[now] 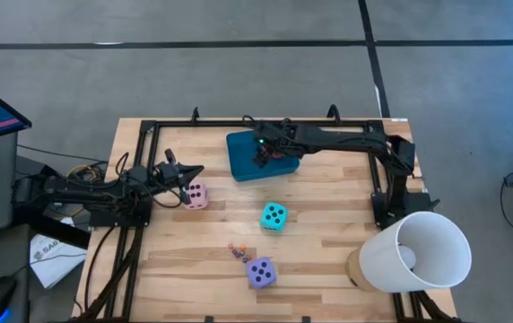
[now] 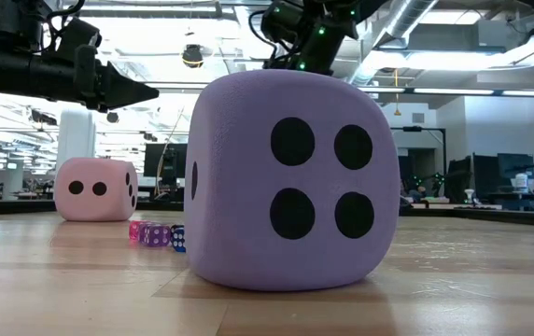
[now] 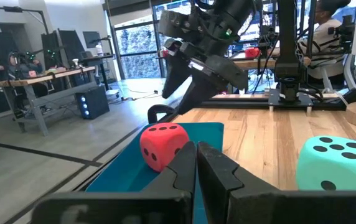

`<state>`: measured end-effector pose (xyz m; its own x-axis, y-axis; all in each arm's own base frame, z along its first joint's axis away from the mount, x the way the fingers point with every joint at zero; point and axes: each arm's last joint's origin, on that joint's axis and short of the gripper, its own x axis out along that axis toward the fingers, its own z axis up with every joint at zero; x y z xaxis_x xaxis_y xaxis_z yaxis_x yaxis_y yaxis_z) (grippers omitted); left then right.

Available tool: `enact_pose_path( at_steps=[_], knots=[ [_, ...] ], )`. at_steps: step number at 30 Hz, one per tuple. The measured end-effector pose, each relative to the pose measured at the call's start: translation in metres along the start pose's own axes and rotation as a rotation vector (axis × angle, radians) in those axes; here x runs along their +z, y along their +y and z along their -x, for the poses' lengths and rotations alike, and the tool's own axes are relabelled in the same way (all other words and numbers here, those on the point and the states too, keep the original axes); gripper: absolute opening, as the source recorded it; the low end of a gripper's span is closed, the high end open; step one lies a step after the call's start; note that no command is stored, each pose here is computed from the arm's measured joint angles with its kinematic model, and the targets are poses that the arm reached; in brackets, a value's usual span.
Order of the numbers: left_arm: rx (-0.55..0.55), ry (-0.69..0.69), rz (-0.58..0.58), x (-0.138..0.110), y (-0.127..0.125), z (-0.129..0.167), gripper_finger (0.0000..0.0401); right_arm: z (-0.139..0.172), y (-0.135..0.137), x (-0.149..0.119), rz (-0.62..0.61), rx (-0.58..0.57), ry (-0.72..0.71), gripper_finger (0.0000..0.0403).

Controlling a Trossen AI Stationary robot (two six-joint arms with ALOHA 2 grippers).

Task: Pick & Place Dice
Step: Put the large red dice into the blue bin

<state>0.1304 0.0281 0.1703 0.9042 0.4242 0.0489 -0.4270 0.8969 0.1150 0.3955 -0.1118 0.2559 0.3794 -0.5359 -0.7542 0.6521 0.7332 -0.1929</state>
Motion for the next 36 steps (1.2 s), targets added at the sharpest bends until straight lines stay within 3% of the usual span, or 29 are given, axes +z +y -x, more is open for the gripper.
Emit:
enact_pose_path(
  at_steps=[14,20,26,36],
  knots=[
    [0.000,0.000,0.000,0.000,0.000,0.000,0.0006,-0.018,-0.007,-0.012,0.076,0.009,0.125,0.0014],
    [0.000,0.000,0.000,0.000,0.000,0.000,0.0006,-0.022,-0.016,-0.012,0.058,0.059,0.151,0.0014],
    [0.000,0.000,0.000,0.000,0.000,0.000,0.0006,-0.037,-0.017,-0.023,0.066,0.207,0.173,0.0004],
    [0.000,0.000,0.000,0.000,0.000,0.000,0.0006,-0.054,-0.025,-0.038,0.037,0.194,0.187,0.0001]
  ],
)
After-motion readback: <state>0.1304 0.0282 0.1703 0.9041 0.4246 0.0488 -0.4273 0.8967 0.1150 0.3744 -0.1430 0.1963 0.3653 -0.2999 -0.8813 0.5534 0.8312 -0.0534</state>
